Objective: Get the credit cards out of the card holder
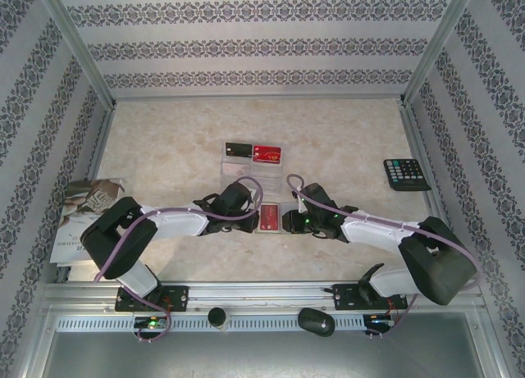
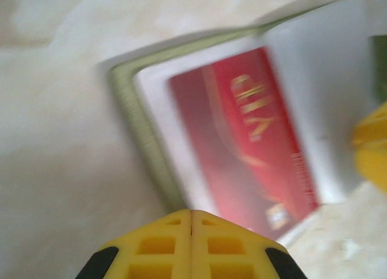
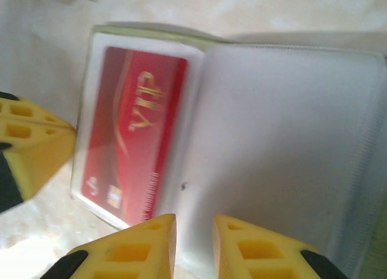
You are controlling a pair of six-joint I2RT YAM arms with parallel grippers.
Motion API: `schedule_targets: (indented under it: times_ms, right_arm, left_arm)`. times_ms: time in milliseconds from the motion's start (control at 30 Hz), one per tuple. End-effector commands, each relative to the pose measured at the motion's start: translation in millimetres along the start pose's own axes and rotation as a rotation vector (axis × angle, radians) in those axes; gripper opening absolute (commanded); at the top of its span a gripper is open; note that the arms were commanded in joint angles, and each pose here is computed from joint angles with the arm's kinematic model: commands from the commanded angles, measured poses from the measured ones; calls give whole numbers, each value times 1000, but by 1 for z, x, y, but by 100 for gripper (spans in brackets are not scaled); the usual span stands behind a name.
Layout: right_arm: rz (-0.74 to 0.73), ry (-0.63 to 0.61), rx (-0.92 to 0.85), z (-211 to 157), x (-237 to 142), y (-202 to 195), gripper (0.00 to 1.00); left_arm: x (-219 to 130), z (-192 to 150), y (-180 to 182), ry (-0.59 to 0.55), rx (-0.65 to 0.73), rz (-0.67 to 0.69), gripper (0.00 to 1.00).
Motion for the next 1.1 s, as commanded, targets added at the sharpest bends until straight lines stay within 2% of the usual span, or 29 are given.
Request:
schedule_targets:
  times_ms: [0, 167, 300, 400, 467, 567, 700, 867, 1067]
  right_arm:
    - [-83, -3, 11, -2, 3, -11, 25]
    - [2, -87, -48, 16, -19, 19, 30]
    - [45, -148, -85, 32, -40, 39, 31]
    - [101, -156, -102, 39, -43, 49, 31]
    - [145, -143, -102, 43, -39, 55, 31]
    - [203, -117, -62, 49, -28, 59, 30]
    - [216, -77, -32, 53, -12, 58, 29]
    - [175, -47, 0, 48, 0, 48, 28]
    - [147, -22, 15, 45, 9, 41, 26]
  left_arm:
    - [9, -1, 3, -12, -36, -21, 1]
    - [9, -3, 3, -16, -43, -33, 1]
    - [-13, 8, 1, -69, -18, -1, 3]
    - [-40, 24, -5, -156, 27, 18, 10]
    - [-48, 36, -15, -189, 64, -20, 14]
    - [-41, 49, -29, -201, 89, -102, 15]
    - [-19, 48, -36, -168, 72, -160, 14]
    - [2, 28, -24, -91, 39, -114, 8]
    - [11, 10, -12, -41, 18, -68, 5]
Point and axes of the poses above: each hand's point on the last joint's axis, 136 mm out from that joint toward the fingers, its own x axis out along the fingers, its own y axis along the line the jaws close on, z = x × y, the point moved 6 cm from there along -x, back along the fingers, and after that the axes turned 7 degrees about x, right-handed, at the moved point
